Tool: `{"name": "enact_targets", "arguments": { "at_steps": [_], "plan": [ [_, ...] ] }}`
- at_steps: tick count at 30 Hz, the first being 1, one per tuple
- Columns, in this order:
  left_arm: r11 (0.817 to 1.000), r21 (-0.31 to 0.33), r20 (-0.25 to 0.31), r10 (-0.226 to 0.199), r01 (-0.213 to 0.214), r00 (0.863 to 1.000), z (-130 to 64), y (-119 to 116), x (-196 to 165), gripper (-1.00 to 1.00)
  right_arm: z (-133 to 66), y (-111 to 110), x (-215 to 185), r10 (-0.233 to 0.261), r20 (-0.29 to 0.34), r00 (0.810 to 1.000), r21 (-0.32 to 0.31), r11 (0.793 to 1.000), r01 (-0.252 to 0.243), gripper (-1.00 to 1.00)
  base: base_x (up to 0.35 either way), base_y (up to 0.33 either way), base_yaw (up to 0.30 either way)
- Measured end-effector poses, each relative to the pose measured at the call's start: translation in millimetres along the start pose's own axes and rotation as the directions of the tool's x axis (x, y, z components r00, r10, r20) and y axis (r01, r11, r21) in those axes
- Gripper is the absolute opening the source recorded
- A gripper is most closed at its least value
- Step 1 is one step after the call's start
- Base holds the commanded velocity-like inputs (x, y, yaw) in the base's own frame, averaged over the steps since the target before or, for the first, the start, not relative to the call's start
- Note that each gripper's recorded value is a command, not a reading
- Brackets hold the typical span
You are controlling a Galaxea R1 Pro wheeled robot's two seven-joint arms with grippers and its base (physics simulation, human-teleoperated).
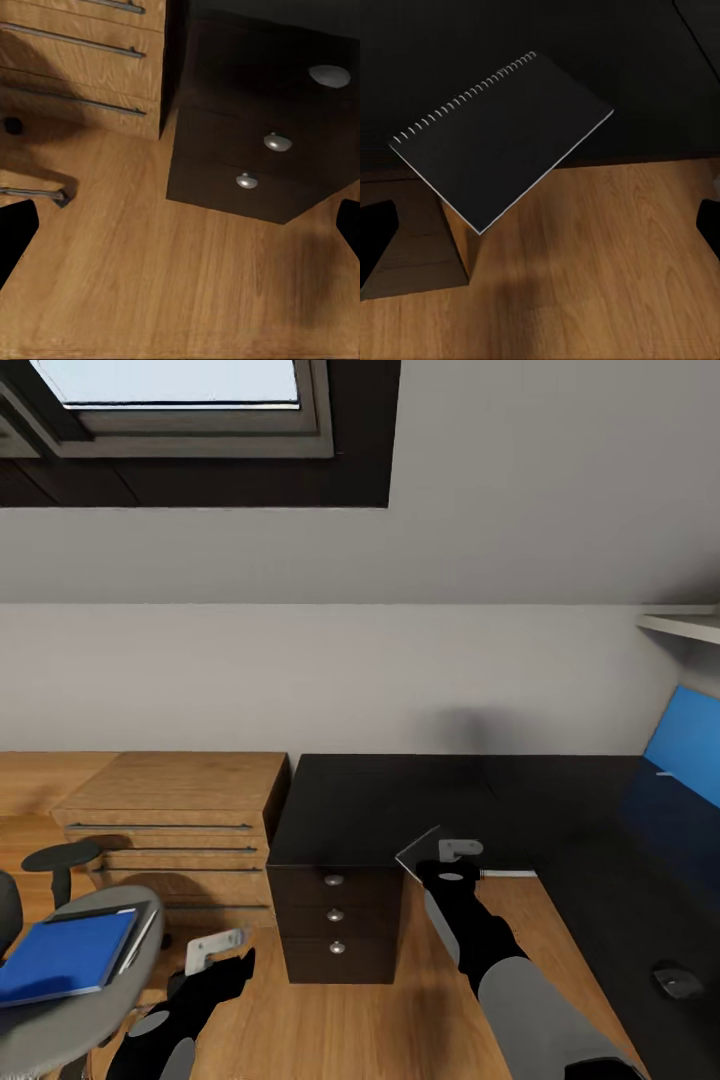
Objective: In the bedroom, organize the workspace by keeping the computer under the desk, ensuring the monitor is on the desk, placing the keyboard on the desk next to the monitor, placing the mouse on the desk next to the keyboard, moving the folder from the swivel chair onto the desk next to the mouse, stacking the notebook on top of the folder with the pen on top of the notebook, and positioning the swivel chair next to the desk.
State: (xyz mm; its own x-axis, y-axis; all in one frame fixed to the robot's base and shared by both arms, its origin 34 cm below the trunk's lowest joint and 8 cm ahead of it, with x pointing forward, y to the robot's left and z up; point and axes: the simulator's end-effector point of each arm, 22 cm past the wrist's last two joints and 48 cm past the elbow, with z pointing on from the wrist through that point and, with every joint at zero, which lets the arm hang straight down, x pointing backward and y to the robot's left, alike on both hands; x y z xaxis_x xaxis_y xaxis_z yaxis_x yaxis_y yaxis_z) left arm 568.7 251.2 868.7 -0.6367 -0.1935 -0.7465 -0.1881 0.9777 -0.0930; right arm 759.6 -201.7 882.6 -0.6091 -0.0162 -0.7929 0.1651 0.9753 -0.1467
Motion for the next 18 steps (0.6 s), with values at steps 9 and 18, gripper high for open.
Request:
{"name": "enact_targets", "arguments": {
  "at_steps": [9, 18],
  "plan": [
    [0.991, -0.127, -0.155, 0.012, -0.032, 0.988, 13.9, 68.1, 135.1, 1.00, -0.5, 1.5, 17.8, 0.001, -0.006, 1.000, -0.003, 1.000, -0.001, 1.00, 0.000, 0.000, 0.263],
    [0.970, -0.240, -0.131, -0.005, -0.027, 0.991, 13.2, 120.6, 215.8, 1.00, 2.7, 5.8, 41.3, 0.014, 0.013, 1.000, -0.010, 1.000, -0.014, 1.00, 0.000, 0.000, 0.276]
  ]
}}
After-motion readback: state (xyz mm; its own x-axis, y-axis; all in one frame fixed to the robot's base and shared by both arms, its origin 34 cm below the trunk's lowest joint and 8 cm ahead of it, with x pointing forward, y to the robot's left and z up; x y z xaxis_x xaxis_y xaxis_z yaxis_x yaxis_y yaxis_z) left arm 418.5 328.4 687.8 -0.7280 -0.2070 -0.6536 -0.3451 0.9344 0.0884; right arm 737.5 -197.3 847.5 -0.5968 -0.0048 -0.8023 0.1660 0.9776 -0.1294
